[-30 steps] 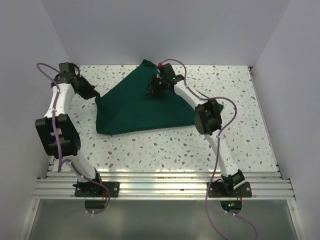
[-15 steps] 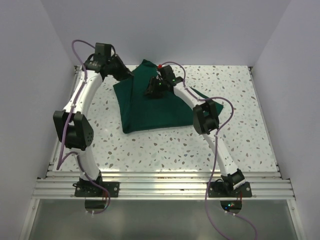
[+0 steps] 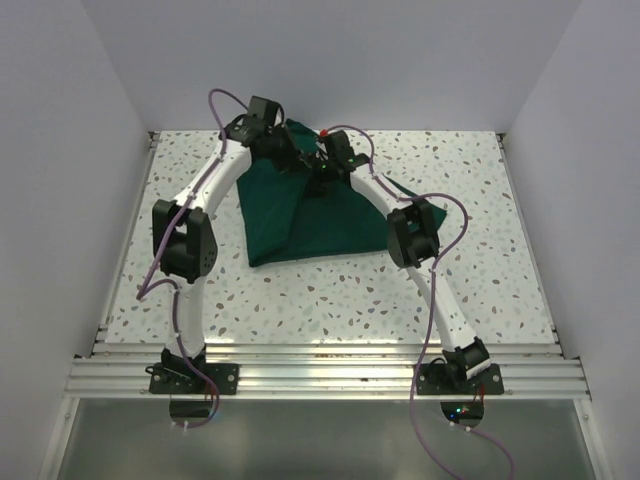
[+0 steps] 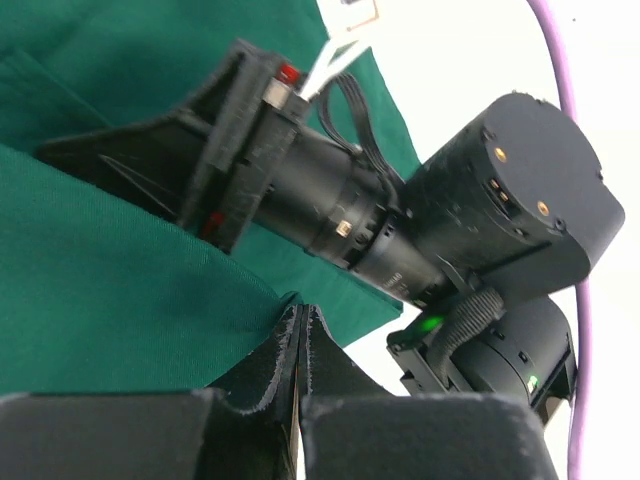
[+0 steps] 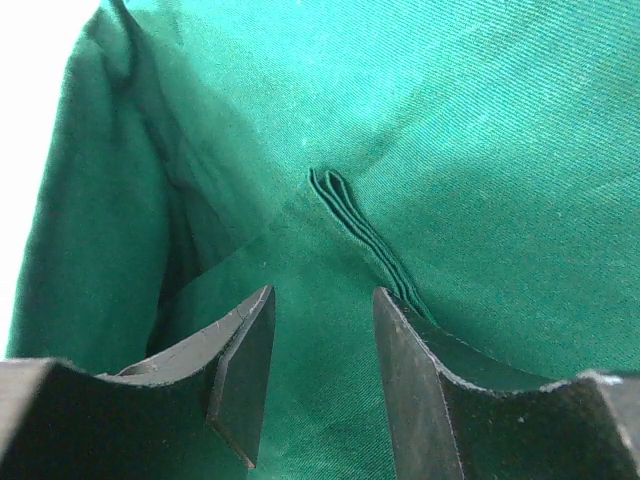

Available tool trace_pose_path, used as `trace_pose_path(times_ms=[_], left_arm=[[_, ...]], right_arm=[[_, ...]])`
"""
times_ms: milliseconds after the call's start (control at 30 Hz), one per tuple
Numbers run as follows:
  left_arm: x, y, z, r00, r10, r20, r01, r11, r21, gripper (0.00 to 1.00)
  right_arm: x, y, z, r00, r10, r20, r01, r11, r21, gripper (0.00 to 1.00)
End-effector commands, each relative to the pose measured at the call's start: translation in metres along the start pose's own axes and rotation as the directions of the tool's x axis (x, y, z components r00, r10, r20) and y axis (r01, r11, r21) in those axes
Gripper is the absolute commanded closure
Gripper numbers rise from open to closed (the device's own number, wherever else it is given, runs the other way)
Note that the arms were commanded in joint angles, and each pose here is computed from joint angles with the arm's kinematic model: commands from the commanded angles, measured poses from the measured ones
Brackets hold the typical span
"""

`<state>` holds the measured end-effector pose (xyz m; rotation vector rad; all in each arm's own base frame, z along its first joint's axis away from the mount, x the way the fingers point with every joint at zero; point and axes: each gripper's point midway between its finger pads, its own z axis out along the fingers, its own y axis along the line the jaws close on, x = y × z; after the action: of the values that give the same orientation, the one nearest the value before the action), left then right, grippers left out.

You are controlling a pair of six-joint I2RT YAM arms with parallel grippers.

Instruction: Prepare the surgical pack

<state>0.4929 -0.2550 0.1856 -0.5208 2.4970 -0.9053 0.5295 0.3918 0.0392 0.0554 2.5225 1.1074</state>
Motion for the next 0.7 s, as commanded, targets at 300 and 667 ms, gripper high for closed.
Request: trace_pose_path(times_ms=[300, 667], left_arm=[[0.032, -0.046, 0.009, 0.997, 0.065, -0.046, -0.06, 0.994, 0.094, 1.0], [0.042, -0.029, 0.023, 0.995, 0.07, -0.078, -0.065, 0.996, 0.059, 1.0]], right_arm=[[0.028, -0.038, 0.016, 0.993, 0.087, -0.082, -0.081, 0.995, 0.065, 0.52], [0.019, -0.037, 0.004, 0.988, 0.136, -0.073, -0.134, 0.99, 0.032, 0.51]])
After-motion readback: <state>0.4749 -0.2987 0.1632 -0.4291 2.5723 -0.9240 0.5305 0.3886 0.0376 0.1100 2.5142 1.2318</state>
